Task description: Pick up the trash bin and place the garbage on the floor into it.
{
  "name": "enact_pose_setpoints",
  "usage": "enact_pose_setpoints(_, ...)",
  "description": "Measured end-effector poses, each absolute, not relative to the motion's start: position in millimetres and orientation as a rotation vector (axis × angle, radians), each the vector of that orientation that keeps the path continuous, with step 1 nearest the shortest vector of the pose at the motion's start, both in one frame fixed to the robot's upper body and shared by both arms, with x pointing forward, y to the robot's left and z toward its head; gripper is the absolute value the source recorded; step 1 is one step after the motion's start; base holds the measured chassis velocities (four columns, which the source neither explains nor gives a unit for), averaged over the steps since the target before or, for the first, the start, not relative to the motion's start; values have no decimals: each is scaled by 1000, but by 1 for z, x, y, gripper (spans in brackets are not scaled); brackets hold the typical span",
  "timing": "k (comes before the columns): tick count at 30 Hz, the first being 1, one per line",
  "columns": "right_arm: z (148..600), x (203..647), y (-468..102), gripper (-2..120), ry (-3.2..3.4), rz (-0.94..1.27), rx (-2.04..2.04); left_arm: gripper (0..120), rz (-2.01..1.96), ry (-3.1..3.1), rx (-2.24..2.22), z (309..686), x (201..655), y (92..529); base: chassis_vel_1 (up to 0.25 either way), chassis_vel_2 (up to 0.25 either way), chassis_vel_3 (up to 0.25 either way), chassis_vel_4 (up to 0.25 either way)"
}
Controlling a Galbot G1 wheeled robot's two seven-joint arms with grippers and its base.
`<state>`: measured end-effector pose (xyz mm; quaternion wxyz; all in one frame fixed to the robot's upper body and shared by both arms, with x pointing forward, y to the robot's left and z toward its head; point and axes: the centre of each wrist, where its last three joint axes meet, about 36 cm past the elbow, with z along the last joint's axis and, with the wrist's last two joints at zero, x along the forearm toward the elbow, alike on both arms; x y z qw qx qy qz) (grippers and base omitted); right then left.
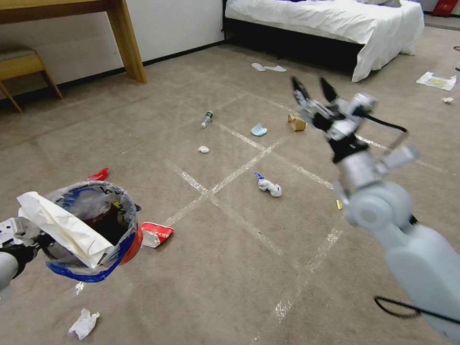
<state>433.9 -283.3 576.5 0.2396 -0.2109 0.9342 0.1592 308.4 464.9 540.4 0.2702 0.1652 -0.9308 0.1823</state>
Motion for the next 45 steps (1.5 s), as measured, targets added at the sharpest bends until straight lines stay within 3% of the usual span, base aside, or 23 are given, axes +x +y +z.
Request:
enact_pose_setpoints(22,547,411,-292,100,2647,335,-367,0,532,-2489,537,529,300,486,0,0,0,0)
enact_pose_setpoints(45,526,426,-271,100,2733,334,-290,0,527,-2472,568,532,291,488,0,0,0,0)
